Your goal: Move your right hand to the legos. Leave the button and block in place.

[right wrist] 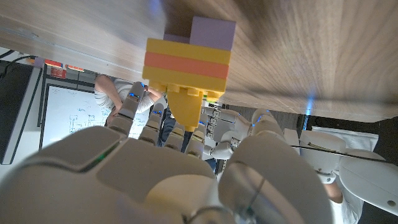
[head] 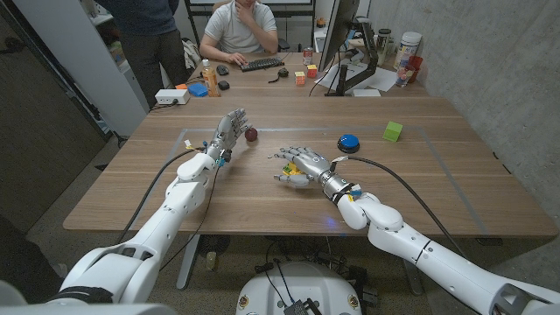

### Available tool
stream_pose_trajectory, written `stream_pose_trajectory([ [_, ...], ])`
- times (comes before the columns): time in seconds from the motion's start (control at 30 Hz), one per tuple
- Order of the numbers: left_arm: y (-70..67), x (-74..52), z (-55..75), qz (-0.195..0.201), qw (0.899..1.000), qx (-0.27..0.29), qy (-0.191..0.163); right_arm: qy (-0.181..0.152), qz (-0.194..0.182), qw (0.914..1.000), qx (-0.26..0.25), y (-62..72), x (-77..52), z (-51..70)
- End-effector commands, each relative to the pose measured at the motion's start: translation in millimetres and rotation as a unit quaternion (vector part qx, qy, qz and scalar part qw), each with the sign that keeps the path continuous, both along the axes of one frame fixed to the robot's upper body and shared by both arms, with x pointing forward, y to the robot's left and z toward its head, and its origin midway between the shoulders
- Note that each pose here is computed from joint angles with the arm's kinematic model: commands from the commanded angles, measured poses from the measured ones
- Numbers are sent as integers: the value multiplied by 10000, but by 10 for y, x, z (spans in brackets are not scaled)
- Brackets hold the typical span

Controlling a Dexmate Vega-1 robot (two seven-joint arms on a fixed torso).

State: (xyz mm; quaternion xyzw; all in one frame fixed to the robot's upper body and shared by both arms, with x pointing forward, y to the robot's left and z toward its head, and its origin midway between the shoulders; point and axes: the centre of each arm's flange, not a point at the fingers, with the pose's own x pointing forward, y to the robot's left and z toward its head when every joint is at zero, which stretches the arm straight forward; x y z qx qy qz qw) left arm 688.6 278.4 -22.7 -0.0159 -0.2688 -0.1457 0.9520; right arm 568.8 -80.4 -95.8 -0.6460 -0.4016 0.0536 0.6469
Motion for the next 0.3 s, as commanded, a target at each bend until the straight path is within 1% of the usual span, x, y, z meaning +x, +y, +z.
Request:
stream_pose_trajectory([
  [0.03,2,-34,-6,-11,10000,7,-18,34,24,10000,42,-8,-14,-17],
  [0.3,4,-33,-4,-2,10000,40,-14,57,21,10000,39,-4,-5,-20],
])
